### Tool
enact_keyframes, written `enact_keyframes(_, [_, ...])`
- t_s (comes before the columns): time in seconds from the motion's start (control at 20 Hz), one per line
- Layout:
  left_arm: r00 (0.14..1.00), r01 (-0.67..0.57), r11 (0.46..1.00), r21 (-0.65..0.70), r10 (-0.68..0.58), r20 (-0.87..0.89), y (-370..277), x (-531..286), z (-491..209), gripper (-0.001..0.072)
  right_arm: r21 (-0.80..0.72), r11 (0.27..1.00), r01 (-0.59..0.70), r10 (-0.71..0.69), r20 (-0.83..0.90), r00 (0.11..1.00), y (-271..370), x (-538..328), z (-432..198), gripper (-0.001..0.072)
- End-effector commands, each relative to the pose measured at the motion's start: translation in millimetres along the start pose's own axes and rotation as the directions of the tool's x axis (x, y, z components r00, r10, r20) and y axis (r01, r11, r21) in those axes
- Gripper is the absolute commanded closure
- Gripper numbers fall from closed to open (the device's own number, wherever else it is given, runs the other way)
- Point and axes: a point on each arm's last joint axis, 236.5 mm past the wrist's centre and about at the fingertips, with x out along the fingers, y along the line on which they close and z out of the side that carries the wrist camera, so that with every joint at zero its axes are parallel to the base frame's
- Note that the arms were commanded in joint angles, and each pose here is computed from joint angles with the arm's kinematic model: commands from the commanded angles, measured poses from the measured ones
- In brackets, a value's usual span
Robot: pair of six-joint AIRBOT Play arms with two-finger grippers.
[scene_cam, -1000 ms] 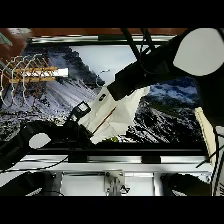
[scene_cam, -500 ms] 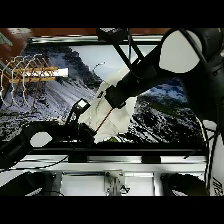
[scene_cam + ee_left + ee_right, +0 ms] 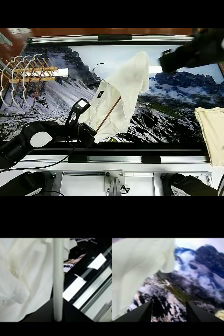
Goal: Fold the shirts.
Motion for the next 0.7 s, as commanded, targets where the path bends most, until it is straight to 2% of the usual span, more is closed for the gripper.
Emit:
enact_keyframes(0.0, [1.0, 0.002, 0.999, 0.046, -0.001, -0.015, 0, 0, -3, 0.0651, 0.21, 0.978, 0.014, -0.001, -0.062, 0.998, -90, 28, -24, 0.0167])
enact_keyframes(0.05, [1.0, 0.002, 0.998, 0.063, -0.001, -0.022, 0, 0, -5, 0.0651, 0.187, 0.982, 0.001, 0.018, -0.1, 0.995, -108, 38, -37, 0.0167])
enact_keyframes(0.15, [0.999, 0.004, 0.996, 0.088, -0.002, -0.032, 0, 0, -7, 0.0652, -0.108, 0.986, -0.127, 0.105, -0.189, 0.976, -119, 55, -65, 0.0168])
enact_keyframes(0.2, [0.999, 0.005, 0.994, 0.111, 0.0, -0.045, 0, 0, -11, 0.0652, -0.243, 0.948, -0.205, 0.159, -0.195, 0.968, -116, 61, -68, 0.0168])
enact_keyframes(0.3, [0.995, 0.011, 0.988, 0.157, 0.004, -0.097, 1, -1, -23, 0.0652, -0.433, 0.841, -0.325, 0.274, -0.178, 0.945, -94, 72, -62, 0.0169])
enact_keyframes(0.4, [0.989, 0.007, 0.985, 0.174, 0.019, -0.145, 4, -3, -34, 0.0652, -0.602, 0.68, -0.419, 0.428, -0.138, 0.893, -54, 78, -47, 0.0169])
enact_keyframes(0.5, [0.985, 0.018, 0.98, 0.2, 0.016, -0.17, 4, -4, -40, 0.0652, -0.716, 0.551, -0.429, 0.464, -0.165, 0.871, -31, 88, -44, 0.0167])
enact_keyframes(0.65, [0.984, 0.013, 0.978, 0.21, 0.025, -0.178, 6, -4, -42, 0.0652, -0.757, 0.455, -0.469, 0.507, -0.213, 0.835, 2, 102, -43, 0.0166])
